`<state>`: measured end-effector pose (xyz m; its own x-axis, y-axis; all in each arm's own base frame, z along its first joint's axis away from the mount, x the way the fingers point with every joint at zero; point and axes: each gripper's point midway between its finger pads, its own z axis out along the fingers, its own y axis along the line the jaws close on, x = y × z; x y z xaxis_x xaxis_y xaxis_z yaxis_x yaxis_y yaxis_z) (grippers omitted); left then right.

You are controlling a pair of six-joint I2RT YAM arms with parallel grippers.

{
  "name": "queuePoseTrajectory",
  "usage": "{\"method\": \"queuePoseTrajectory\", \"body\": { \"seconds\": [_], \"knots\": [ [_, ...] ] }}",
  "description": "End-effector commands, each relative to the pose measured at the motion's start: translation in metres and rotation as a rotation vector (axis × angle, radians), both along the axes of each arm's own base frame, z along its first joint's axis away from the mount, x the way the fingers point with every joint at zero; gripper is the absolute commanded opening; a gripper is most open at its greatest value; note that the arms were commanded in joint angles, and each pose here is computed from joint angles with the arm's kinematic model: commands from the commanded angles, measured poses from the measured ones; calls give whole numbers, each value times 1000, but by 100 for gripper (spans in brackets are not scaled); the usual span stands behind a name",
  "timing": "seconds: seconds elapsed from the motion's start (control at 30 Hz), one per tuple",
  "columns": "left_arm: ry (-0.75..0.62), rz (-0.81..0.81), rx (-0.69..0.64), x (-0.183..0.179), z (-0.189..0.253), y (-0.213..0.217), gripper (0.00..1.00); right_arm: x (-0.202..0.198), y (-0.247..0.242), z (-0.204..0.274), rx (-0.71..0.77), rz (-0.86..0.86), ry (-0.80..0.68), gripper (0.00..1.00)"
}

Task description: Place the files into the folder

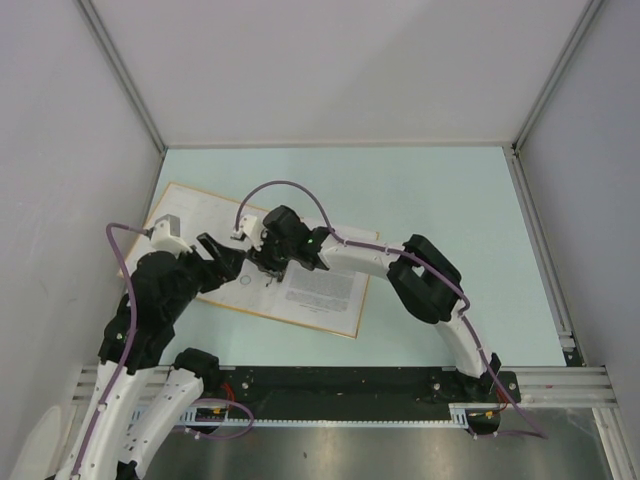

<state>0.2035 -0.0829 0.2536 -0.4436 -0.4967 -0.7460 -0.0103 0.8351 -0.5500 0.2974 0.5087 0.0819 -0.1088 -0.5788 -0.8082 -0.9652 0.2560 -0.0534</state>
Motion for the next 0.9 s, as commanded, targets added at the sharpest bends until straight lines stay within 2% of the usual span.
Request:
{"method": "queuePoseTrajectory", "body": {
  "seconds": [0.0,0.07,0.1,0.17,0.2,0.3,0.37,0.43,0.47,0.57,0.6,0.63,0.77,0.8,0.87],
  "knots": [
    [-37,15,-2,-3,16,5,82,13,-1,8,-15,-45,-40,44],
    [-39,17,-5,-3,17,5,82,13,-7,0,-44,-53,-45,35],
    [-39,17,-5,-3,17,5,82,13,-9,-3,-53,-52,-44,23],
    [-36,11,-9,-3,17,4,82,10,-16,-2,-62,-53,-47,11],
    [-33,10,-10,-3,16,3,82,10,-18,-3,-61,-56,-49,0],
    [-20,29,-17,0,14,4,83,10,-31,8,-55,-75,-65,0],
    [10,41,-9,5,8,4,87,5,-54,-3,-106,-93,-41,0],
    [72,96,18,6,0,13,90,5,-78,8,-91,-107,-28,0],
    [101,156,49,12,-5,23,93,-4,-98,-7,-121,-100,8,0],
    [75,246,53,27,1,34,100,-7,-126,0,-111,-106,14,0],
    [64,269,46,33,2,37,100,-12,-140,-13,-144,-121,32,0],
    [59,284,39,37,1,39,100,-8,-151,-5,-135,-147,22,0],
    [101,296,-42,69,-16,39,100,-13,-183,2,-69,-190,51,0],
    [180,230,-91,74,-41,25,100,-15,-188,2,-51,-194,65,0],
    [203,236,-156,87,-56,34,100,-20,-199,8,1,-186,78,0]
  ]
}}
